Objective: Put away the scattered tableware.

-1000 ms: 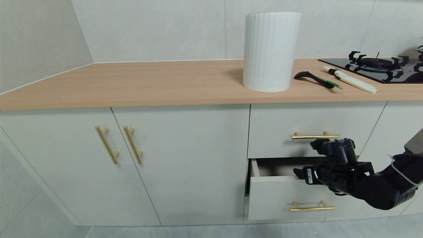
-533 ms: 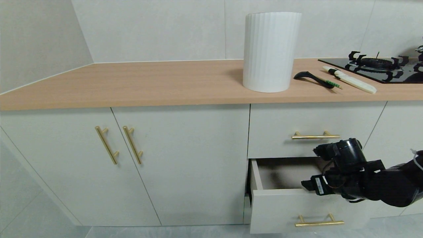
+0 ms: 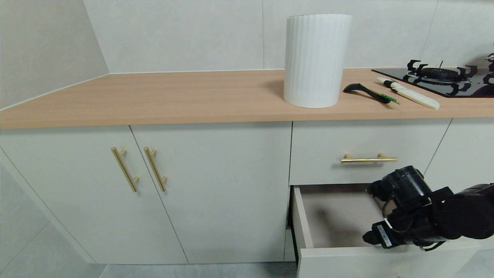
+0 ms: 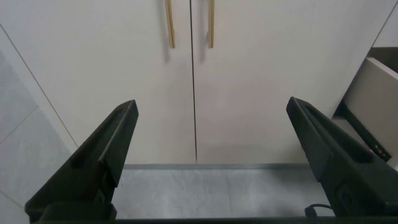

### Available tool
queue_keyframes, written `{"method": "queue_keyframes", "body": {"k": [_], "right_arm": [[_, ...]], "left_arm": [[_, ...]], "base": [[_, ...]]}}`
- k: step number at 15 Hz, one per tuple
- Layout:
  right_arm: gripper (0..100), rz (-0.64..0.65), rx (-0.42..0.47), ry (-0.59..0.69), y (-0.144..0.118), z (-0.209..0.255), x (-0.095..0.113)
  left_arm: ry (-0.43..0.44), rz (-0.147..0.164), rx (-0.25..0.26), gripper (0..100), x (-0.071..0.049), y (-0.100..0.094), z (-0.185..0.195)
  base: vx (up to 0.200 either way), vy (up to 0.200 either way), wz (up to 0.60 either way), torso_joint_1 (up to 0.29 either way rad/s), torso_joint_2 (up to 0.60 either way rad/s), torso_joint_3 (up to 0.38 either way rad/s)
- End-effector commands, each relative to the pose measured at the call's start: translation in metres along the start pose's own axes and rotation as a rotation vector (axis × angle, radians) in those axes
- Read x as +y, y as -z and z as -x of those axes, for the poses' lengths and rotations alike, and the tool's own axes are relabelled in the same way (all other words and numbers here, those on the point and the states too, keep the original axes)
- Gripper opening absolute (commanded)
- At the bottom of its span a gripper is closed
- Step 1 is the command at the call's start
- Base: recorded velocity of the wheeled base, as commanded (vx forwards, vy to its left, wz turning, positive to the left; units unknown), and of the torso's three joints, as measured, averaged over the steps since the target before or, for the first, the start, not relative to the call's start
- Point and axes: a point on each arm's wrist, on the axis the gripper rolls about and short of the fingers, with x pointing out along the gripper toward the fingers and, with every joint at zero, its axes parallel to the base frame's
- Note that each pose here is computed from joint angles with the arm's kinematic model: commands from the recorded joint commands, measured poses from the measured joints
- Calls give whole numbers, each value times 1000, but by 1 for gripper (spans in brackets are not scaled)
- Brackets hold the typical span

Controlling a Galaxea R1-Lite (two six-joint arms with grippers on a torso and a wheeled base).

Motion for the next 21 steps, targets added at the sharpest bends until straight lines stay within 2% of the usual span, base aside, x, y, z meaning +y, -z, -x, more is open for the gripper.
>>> {"method": "queue_keyframes", "body": {"k": [1,10,12,15,18,21], "right_arm": [[100,35,11,-11,1,15,3],[100,278,298,-26,36,39,13],[100,294,316,-28,38,41,14],[100,240,250,-25,25,47,13],[100,69,124,-27,3,67,10],[100,-37,1,-25,-11,89,-7]], "left_arm": [[0,0,0,100,0,0,0],[0,0,0,100,0,0,0],[0,0,0,100,0,0,0],[0,0,0,100,0,0,0],[0,0,0,100,0,0,0],[0,0,0,100,0,0,0]], "base": [[0,0,0,0,0,0],[0,0,0,0,0,0],[0,0,0,0,0,0],[0,0,0,0,0,0],[0,0,0,0,0,0],[0,0,0,0,0,0]]}}
